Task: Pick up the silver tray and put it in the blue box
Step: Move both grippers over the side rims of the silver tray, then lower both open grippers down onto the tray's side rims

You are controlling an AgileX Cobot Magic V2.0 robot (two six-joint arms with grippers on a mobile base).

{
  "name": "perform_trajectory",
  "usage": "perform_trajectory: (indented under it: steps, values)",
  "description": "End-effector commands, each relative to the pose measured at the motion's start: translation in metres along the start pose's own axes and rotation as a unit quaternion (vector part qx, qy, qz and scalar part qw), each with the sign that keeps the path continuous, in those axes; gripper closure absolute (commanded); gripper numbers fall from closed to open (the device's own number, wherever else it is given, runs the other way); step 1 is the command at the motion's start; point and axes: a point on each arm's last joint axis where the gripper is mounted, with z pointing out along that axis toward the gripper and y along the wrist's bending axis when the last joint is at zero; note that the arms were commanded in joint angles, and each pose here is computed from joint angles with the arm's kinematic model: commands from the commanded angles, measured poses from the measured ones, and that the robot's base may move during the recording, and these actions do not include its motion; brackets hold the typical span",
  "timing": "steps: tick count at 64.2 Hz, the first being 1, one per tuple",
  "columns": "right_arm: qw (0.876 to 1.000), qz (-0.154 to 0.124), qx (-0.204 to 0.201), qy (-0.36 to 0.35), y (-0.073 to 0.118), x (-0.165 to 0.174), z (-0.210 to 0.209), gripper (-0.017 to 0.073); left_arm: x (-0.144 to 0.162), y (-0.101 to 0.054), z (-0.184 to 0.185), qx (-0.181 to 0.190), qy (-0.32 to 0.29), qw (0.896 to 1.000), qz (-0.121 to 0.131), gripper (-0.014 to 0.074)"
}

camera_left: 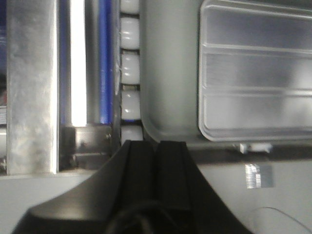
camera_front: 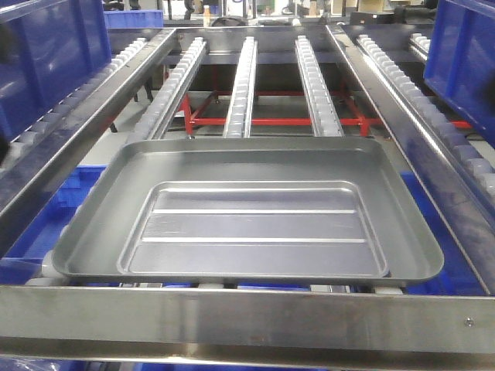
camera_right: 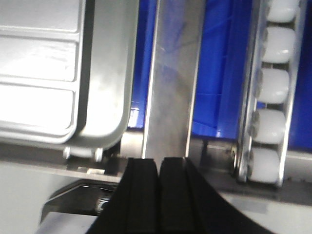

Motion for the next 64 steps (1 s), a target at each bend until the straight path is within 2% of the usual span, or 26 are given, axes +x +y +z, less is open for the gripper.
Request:
perform_trajectory:
  steps: [1, 6, 11, 15, 24, 34, 55, 64]
  values:
    - [0.999, 0.005, 0.011, -0.048, 0.022, -0.027, -0.003, 0.0527, -0.020, -0.019, -0.001, -0.011, -0.046, 0.999, -0.005, 0.0689]
    - [0.999, 0.013, 0.024, -0.043, 0.037, -0.040, 0.005, 0.0527, -0.025, -0.034, 0.009, -0.002, -0.042, 0.999, -0.018, 0.0689]
    - [0.999, 0.005, 0.016, -0.034, 0.054, -0.051, 0.017, 0.0527, -0.030, -0.041, 0.024, 0.007, -0.029, 0.999, -0.028, 0.0689]
    - [1.000, -0.002, 0.012, -0.025, 0.065, -0.059, 0.027, 0.0527, -0.035, -0.046, 0.038, 0.006, -0.012, 1.000, -0.017, 0.0689]
    - [1.000, 0.006, 0.011, 0.019, 0.080, -0.070, 0.050, 0.0527, -0.041, -0.052, 0.061, -0.002, 0.023, 1.000, -0.011, 0.0690]
    - [0.999, 0.008, 0.007, 0.041, 0.083, -0.066, 0.061, 0.0527, -0.048, -0.057, 0.075, -0.004, 0.028, 1.000, -0.011, 0.0689]
    - [0.999, 0.008, -0.003, 0.033, 0.083, -0.064, 0.064, 0.0527, -0.049, -0.060, 0.082, -0.001, 0.033, 0.999, -0.018, 0.0689]
    - [0.999, -0.003, -0.001, 0.033, 0.083, -0.064, 0.064, 0.0527, -0.048, -0.061, 0.083, -0.001, 0.035, 0.999, -0.016, 0.0682]
